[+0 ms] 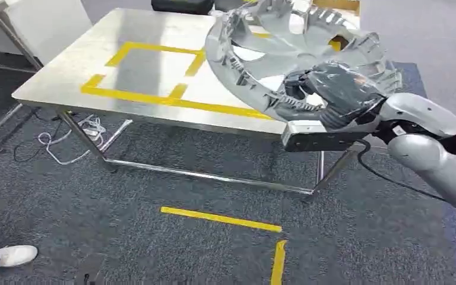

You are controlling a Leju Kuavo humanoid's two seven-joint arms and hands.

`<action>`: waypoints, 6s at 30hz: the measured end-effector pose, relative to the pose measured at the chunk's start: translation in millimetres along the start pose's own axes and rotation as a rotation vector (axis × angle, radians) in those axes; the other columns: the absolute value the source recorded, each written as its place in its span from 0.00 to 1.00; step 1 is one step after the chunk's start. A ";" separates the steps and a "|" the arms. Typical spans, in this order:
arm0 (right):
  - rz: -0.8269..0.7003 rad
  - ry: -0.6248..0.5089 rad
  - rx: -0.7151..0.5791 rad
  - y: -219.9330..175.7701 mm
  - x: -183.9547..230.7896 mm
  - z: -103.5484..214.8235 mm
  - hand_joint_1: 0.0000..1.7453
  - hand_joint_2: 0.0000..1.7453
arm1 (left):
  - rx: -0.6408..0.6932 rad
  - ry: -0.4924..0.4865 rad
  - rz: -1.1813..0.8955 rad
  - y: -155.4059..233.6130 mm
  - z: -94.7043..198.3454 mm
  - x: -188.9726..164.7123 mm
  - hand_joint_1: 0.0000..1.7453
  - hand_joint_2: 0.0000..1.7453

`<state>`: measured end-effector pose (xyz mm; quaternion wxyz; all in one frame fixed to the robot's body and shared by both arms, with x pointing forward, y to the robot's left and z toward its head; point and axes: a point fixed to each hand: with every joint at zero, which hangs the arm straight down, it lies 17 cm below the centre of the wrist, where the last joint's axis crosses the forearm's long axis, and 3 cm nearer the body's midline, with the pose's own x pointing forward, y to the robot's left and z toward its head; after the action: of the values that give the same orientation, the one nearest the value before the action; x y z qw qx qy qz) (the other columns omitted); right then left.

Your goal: Take the parts from the cabinet and place them on the table.

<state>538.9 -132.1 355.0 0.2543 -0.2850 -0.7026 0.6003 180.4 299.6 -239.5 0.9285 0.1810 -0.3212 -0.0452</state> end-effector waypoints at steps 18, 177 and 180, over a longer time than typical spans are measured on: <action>-0.002 0.000 0.001 1.2 1.1 -2.0 1.00 1.00 | 0.002 0.006 -0.004 0.0 1.9 -4.3 0.00 1.00; -0.357 0.040 -0.151 124.6 118.5 -53.7 0.00 0.00 | -0.060 -0.013 -0.065 -25.7 1.2 17.2 0.00 0.00; -0.372 0.043 -0.214 100.8 106.7 -37.8 0.00 0.00 | -0.060 -0.009 -0.066 -26.4 2.5 14.6 0.00 0.00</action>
<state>499.4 -18.6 262.6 0.3438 -0.1883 -0.7974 0.4588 191.2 271.4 -238.8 0.9301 0.1631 -0.3177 -0.0862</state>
